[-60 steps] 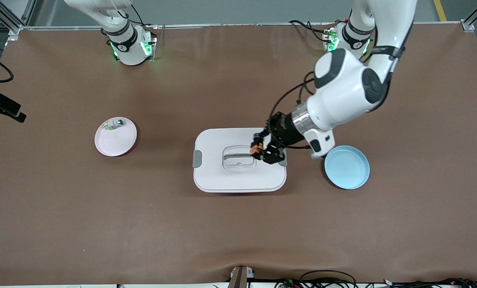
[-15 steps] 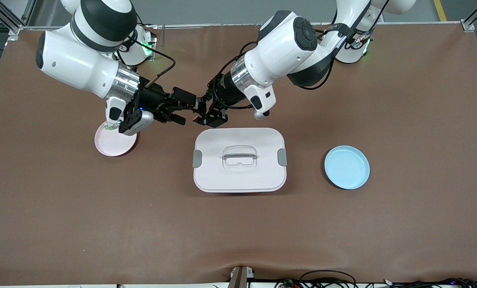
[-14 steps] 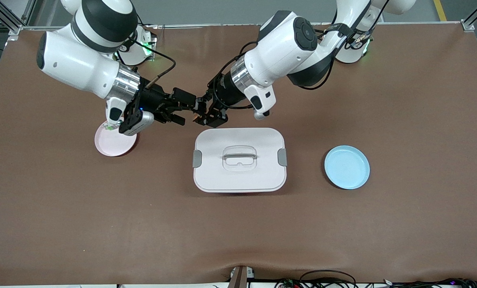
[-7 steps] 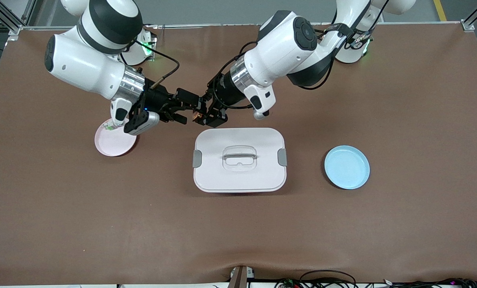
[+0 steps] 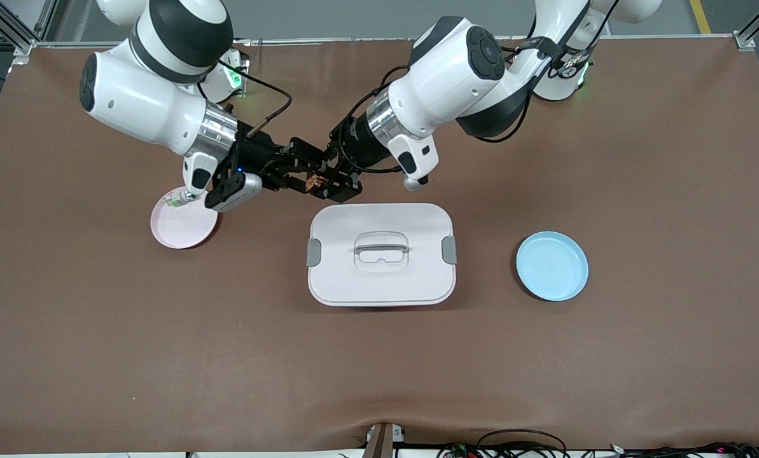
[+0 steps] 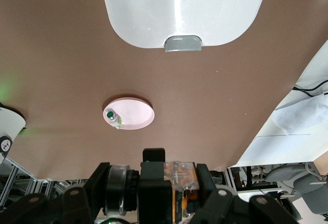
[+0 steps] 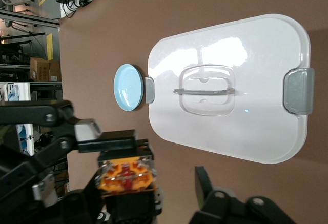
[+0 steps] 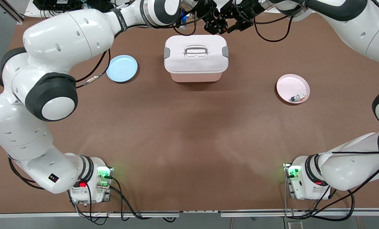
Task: Transfer orange switch to right arm and place
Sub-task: 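Close the right gripper on the orange switch beside the left gripper, then open the left gripper and withdraw it while the right gripper holds the switch, then move the switch over the white dish while the left gripper returns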
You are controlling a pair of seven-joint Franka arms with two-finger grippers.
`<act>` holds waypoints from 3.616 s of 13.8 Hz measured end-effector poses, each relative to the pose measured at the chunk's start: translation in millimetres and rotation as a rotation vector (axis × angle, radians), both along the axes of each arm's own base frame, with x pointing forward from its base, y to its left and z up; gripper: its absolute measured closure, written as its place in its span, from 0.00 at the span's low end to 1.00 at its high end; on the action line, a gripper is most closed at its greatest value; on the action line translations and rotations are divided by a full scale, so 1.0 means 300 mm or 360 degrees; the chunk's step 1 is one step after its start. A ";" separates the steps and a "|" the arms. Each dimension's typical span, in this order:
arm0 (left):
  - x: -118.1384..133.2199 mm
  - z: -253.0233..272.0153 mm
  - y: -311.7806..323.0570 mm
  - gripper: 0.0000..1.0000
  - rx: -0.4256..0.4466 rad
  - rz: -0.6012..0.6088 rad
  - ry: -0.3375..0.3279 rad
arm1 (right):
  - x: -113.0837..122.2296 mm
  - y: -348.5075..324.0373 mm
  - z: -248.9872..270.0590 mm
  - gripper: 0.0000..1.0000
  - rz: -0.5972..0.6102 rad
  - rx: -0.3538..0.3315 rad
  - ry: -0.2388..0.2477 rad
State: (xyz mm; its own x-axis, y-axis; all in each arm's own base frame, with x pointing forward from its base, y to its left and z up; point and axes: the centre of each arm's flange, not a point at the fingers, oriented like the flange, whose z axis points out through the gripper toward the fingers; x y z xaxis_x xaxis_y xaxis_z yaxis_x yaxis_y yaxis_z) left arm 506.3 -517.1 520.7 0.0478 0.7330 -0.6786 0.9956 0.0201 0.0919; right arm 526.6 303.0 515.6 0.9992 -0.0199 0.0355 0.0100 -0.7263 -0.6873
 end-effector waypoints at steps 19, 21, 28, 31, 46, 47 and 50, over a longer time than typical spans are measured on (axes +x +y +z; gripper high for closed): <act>0.045 0.076 0.060 0.00 -0.0005 0.0033 -0.0054 | 0.008 -0.099 -0.028 0.57 0.0458 -0.0530 -0.0276; 0.067 0.117 0.119 0.00 0.0030 0.0030 -0.0049 | 0.030 -0.179 -0.022 0.57 0.0743 -0.0702 -0.0420; 0.100 0.214 0.379 0.00 0.0285 -0.0376 -0.0100 | 0.071 -0.480 -0.004 0.57 0.1510 -0.1044 -0.0621; 0.138 0.233 0.499 0.00 0.0463 -0.0632 -0.0315 | 0.062 -0.623 0.012 0.57 0.1675 -0.1073 -0.0636; 0.316 0.232 1.189 0.00 0.1061 -0.2372 -0.0834 | -0.095 -0.910 -0.406 0.57 0.1904 -0.1156 -0.0752; 0.344 0.219 1.272 0.00 0.1055 -0.2398 -0.0843 | -0.116 -0.908 -0.454 0.57 0.1907 -0.1162 -0.0769; 0.396 0.197 1.490 0.00 0.1050 -0.2417 -0.0853 | -0.175 -0.897 -0.563 0.57 0.2019 -0.1237 -0.0806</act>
State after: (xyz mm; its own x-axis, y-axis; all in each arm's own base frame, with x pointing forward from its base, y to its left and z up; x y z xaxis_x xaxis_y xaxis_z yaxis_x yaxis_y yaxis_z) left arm 625.0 -70.2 579.8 0.9987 -0.0495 0.0107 -0.0495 -0.9988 -0.0023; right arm 474.2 34.0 346.9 0.2311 0.9721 -0.0389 0.9689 -0.2264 0.1001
